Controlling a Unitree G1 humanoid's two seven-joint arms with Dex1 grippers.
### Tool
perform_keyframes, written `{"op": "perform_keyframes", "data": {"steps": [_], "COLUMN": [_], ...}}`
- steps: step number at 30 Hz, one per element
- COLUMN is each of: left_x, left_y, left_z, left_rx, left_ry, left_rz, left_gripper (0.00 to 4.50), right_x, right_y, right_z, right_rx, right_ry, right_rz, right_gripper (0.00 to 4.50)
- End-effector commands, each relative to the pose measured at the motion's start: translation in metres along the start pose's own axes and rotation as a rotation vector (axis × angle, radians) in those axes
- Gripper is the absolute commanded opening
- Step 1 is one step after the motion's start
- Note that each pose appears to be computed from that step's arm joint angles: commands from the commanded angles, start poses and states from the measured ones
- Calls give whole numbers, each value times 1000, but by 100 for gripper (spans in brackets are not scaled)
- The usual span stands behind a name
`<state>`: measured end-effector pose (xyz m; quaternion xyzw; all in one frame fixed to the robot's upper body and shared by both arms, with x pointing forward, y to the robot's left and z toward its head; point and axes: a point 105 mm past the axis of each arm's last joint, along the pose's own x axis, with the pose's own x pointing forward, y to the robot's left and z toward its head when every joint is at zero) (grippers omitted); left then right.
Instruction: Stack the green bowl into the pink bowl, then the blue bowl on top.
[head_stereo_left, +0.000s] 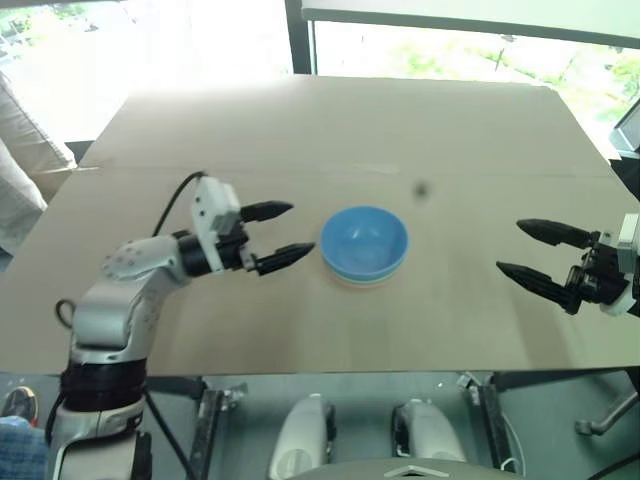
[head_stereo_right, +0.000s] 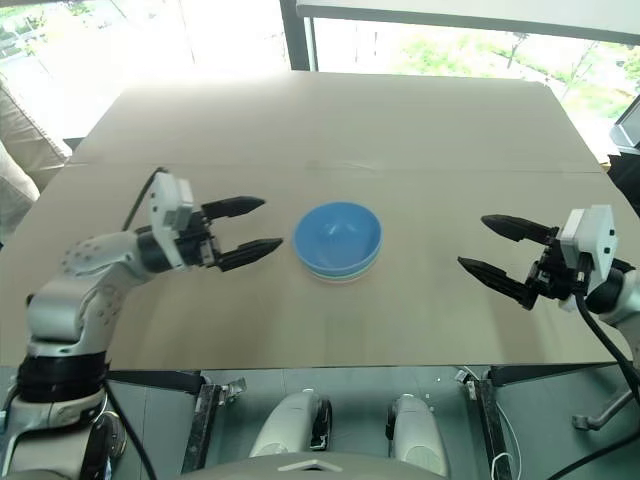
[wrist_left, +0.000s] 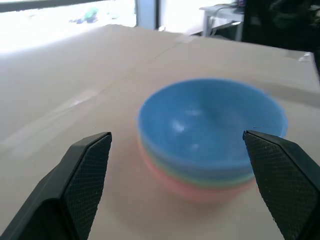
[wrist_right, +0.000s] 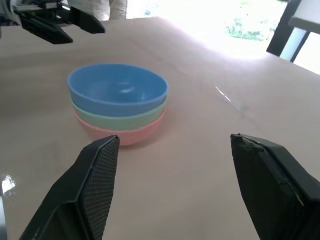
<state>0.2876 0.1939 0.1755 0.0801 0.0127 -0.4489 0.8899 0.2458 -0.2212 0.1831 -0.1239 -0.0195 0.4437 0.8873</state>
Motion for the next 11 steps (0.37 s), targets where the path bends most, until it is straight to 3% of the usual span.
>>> {"op": "perform_keyframes", "data": {"steps": [1,11], "left_x": [-22,-37], "left_y": [-6,-2], "left_z": [13,16], "left_rx": [58,98], "left_ry": [-16,-33], "left_rz": [36,133], "left_gripper": [445,445], "right_x": [-9,-8], "right_y": [-6,-10], "right_z": [-3,-15], "right_rx": [-34,-36], "right_ry": [14,49], "right_rz": [-9,40], "right_gripper": [371,371]}}
